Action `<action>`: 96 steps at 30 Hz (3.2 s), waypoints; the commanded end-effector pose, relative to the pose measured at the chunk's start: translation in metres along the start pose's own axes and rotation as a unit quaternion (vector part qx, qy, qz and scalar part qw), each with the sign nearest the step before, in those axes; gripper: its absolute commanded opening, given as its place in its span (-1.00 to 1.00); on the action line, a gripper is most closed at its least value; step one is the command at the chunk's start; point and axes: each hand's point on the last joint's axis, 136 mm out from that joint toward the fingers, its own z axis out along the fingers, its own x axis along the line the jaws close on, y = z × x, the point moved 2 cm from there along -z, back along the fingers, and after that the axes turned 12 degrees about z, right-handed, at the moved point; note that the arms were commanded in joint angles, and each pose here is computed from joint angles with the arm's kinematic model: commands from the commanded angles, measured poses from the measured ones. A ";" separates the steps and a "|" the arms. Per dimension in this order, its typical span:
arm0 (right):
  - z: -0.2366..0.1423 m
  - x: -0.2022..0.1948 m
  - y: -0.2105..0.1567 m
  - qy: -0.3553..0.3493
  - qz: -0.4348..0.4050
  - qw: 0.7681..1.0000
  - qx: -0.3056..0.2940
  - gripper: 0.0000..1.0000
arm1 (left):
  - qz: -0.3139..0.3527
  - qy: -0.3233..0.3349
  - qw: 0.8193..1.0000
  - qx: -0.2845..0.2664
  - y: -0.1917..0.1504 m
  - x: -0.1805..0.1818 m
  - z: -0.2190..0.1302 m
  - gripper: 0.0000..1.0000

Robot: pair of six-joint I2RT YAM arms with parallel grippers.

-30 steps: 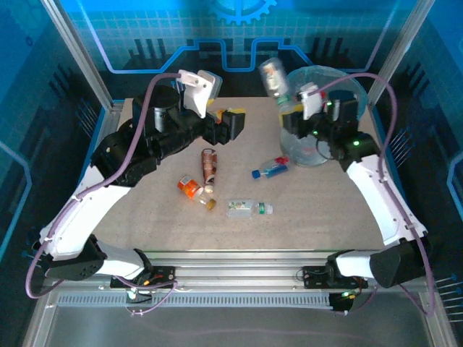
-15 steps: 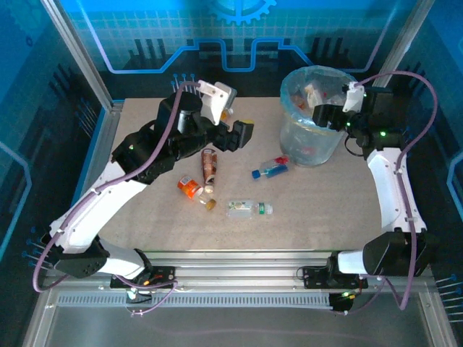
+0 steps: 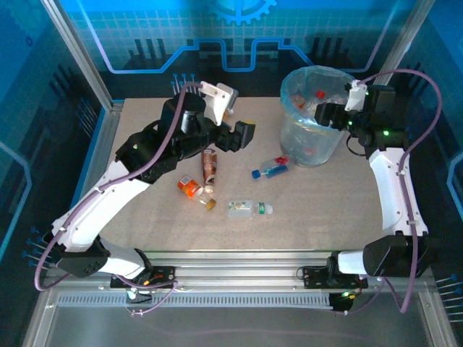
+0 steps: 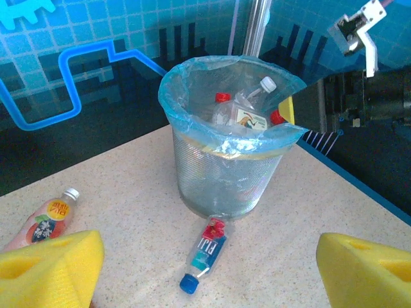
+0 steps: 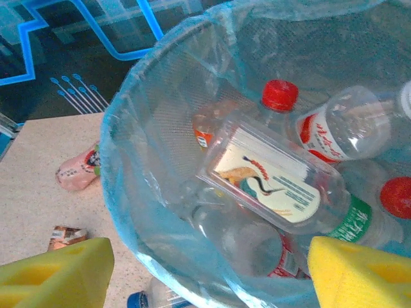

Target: Put the plastic bottles in the bin

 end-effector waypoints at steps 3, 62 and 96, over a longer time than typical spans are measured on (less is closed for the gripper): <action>-0.002 0.032 -0.005 0.020 -0.017 0.999 0.022 0.48 | 0.001 0.023 0.999 0.044 -0.024 0.003 0.016 0.75; 0.071 0.161 -0.371 0.236 -0.582 0.687 0.366 0.00 | -0.216 0.236 0.937 0.139 -0.226 0.105 -0.037 0.75; -0.047 0.207 0.010 0.228 -0.308 0.919 -0.095 -0.16 | -0.064 0.072 0.995 -0.028 -0.004 0.054 0.065 0.72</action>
